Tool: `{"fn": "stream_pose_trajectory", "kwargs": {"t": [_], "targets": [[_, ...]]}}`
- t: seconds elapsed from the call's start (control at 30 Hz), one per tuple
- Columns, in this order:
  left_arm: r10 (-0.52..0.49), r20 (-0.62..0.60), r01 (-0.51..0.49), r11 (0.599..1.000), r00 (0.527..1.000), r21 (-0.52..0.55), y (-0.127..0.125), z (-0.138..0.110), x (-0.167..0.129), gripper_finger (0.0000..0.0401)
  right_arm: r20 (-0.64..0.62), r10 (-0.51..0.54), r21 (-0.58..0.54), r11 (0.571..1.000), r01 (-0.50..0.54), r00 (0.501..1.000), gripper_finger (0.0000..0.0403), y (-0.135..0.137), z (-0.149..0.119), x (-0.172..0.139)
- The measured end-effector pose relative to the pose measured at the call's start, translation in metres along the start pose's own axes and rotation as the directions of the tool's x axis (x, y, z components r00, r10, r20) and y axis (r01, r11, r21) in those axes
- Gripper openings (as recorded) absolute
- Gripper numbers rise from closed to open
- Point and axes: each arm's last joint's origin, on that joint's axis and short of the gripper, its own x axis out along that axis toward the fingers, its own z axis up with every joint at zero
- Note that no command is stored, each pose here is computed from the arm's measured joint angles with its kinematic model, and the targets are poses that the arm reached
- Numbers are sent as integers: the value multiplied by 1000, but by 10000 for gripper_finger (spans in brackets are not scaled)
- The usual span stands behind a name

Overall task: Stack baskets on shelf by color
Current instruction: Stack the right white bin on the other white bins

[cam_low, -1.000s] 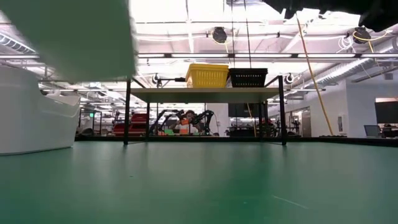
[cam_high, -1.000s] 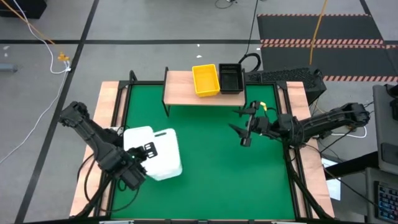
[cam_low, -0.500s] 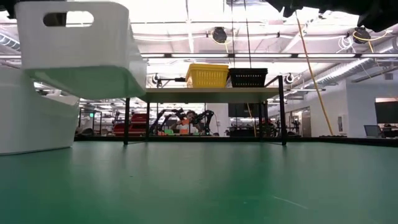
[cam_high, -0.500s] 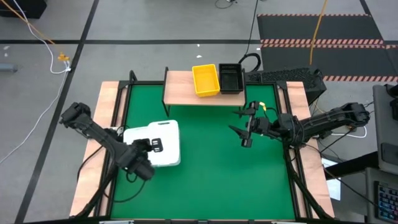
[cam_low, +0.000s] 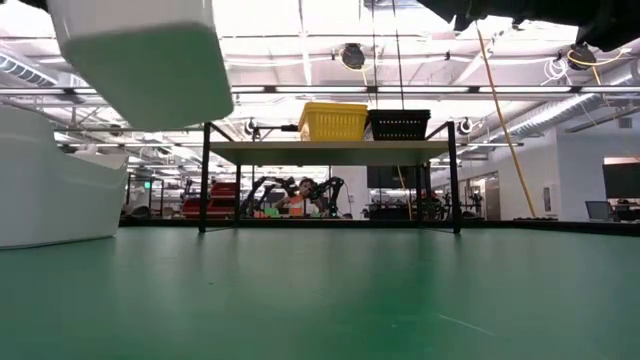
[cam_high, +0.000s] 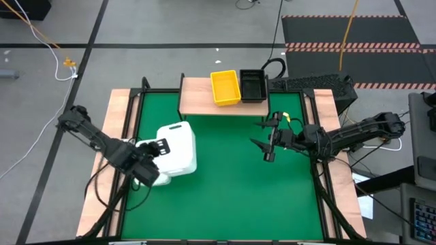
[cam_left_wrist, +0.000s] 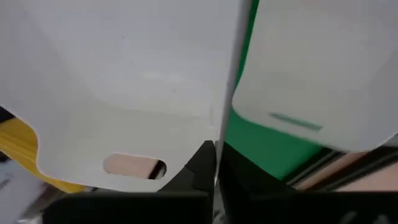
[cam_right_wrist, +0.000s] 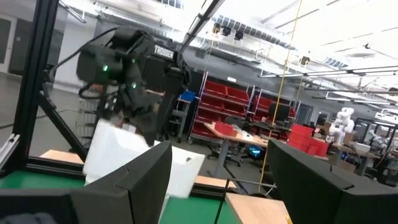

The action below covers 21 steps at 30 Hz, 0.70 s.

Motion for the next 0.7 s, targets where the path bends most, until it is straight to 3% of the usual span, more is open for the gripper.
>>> {"fn": "stream_pose_trajectory", "kwargs": {"t": [0.23,0.33,0.5,0.7], "targets": [[-4,137,32,979,991,-200,-18,-16,-14,5,-13,3,15,1000,-3,1000,258,0,-1,0],[-62,179,106,963,982,-247,-34,-18,-8,16,-21,6,22,1000,-5,1000,258,1,-2,0],[-243,207,289,929,948,-230,-66,-13,13,28,-46,13,19,1000,-12,999,258,1,-5,0],[-260,196,299,932,945,-205,-77,-9,17,6,-49,1,18,1000,0,999,258,0,-5,0]]}}
